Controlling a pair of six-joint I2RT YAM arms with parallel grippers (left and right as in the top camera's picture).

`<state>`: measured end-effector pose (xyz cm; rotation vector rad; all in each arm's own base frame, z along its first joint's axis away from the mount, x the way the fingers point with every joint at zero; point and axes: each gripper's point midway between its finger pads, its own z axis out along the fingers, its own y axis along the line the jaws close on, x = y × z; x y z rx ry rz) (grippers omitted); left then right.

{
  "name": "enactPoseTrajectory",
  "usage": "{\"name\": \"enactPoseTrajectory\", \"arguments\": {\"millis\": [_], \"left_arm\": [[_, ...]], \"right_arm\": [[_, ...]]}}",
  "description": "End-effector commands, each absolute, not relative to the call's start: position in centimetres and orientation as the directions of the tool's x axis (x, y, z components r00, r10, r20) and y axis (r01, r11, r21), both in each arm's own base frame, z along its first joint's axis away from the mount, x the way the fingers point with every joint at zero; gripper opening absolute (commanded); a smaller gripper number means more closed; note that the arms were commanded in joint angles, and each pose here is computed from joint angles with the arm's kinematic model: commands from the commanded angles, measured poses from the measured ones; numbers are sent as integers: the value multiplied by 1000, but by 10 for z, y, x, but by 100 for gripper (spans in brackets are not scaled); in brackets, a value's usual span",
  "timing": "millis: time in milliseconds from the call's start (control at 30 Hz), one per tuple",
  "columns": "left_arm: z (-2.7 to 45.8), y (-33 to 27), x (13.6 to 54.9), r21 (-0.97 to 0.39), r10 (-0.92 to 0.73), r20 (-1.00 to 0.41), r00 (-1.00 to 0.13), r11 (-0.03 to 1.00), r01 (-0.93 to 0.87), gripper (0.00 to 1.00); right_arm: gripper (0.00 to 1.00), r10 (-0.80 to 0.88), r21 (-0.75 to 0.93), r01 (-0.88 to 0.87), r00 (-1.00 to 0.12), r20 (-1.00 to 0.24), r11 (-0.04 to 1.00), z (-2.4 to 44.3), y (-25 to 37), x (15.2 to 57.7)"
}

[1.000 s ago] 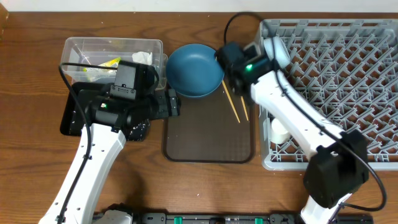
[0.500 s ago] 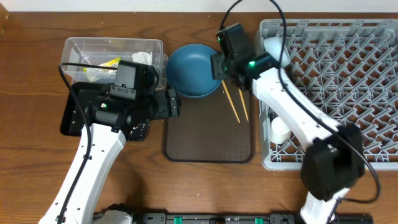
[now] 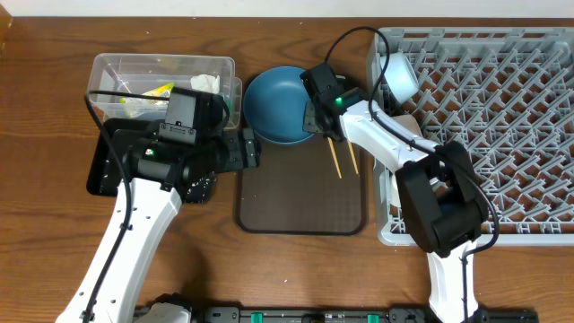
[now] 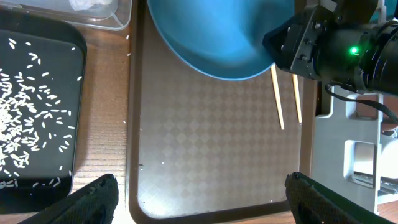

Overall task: Sort waste into correct bins and load items into the dishwasher rack
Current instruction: 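Move right gripper to the teal plate rim and grasp it, then lift the teal plate with right gripper and stand it in the rack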

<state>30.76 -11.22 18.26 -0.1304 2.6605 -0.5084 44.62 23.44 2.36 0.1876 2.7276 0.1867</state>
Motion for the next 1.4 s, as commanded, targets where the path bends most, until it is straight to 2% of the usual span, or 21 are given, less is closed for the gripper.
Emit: {"name": "enactPoseTrajectory", "arguments": {"millis": [0, 100, 200, 367, 600, 767, 900, 1000, 1067, 1133, 1200, 1367], "left_arm": [[191, -111, 311, -368, -166, -416, -894, 930, -1, 88], [191, -111, 311, -368, -166, -416, -894, 930, -2, 88], [191, -111, 311, -368, -166, -416, -894, 930, -1, 88], [191, -111, 311, -368, -166, -416, -894, 930, -2, 88], [191, -111, 311, -368, -166, -416, -894, 930, -2, 88], [191, -111, 311, -368, -166, -416, -894, 930, -2, 88], [191, -111, 311, -368, -166, -416, -894, 930, -2, 88], [191, -111, 311, -368, -166, -416, -894, 930, -2, 88], [191, -111, 311, -368, -166, -416, -894, 930, -2, 88], [191, -111, 311, -368, -166, -416, -894, 930, -1, 88], [191, -111, 311, -368, -166, -416, -894, 930, -1, 88], [191, -111, 311, -368, -166, -416, -894, 930, -2, 88]], "right_arm": [[15, 171, 153, 121, -910, -377, 981, 22, 236, 445], [12, 165, 143, 120, -915, -368, 982, 21, 234, 442], [1, 150, 135, 107, -919, -364, 985, 23, 231, 441], [1, 138, 147, 84, -902, -409, 985, 52, 221, 449], [1, 157, 168, 66, -772, -616, 983, 168, 179, 468], [1, 196, 28, 301, -546, -814, 953, 270, 89, 457], [1, 116, -134, 575, -376, -919, 807, 337, 10, 423], [1, -3, -274, 766, -335, -942, 581, 375, -43, 391], [1, -72, -387, 820, -395, -916, 422, 388, -70, 375], [1, -95, -487, 813, -484, -870, 320, 390, -93, 370], [1, -93, -558, 786, -556, -826, 266, 387, -113, 371], [1, -53, -627, 755, -630, -775, 191, 377, -156, 380]]}}
